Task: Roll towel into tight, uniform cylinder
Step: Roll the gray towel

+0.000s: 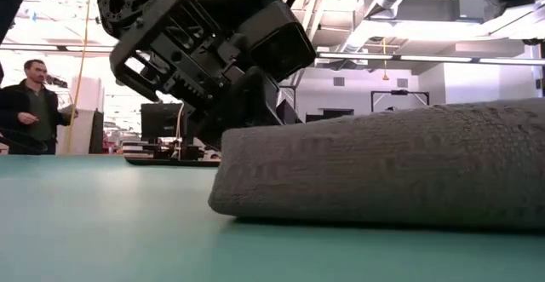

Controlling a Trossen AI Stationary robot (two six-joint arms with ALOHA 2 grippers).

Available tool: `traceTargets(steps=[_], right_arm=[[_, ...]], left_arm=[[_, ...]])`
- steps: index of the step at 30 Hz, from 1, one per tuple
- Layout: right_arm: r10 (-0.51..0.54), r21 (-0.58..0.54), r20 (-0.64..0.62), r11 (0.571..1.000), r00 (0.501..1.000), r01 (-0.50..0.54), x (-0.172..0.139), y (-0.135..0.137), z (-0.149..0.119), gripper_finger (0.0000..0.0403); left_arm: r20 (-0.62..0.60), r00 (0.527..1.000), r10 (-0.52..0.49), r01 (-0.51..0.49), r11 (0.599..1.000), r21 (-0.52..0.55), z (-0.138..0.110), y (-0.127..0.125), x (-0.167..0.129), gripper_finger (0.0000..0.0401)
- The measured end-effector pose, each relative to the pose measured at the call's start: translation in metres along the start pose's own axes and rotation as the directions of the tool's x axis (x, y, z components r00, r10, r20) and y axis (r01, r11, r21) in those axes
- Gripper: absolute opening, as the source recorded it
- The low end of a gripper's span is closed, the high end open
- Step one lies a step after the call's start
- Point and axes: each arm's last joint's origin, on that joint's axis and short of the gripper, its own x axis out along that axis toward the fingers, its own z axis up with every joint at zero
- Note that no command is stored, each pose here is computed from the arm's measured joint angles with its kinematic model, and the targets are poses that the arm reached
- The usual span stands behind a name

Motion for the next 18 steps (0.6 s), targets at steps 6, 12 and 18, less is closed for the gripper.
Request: traceTargets(steps=[6, 12, 18], right_arm=[[-0.035, 0.028, -0.035, 0.999, 0.999, 0.036, 0.003, -0.006, 0.023, 0.0028], [-0.08, 0.056, -0.092, 0.995, 0.993, 0.085, -0.002, -0.018, 0.045, 0.0028], [-0.077, 0.016, -0.144, 0.997, 0.987, 0.08, 0.002, -0.022, 0.061, 0.0028]], left_arm=[[-0.01, 1.0, -0.019, 0.019, 0.999, -0.033, -0.001, -0.009, 0.003, 0.0], [-0.009, 1.0, -0.022, 0.022, 0.996, -0.084, -0.001, -0.01, 0.004, 0.0], [-0.008, 1.0, -0.022, 0.021, 0.994, -0.103, -0.001, -0.011, 0.003, 0.0]])
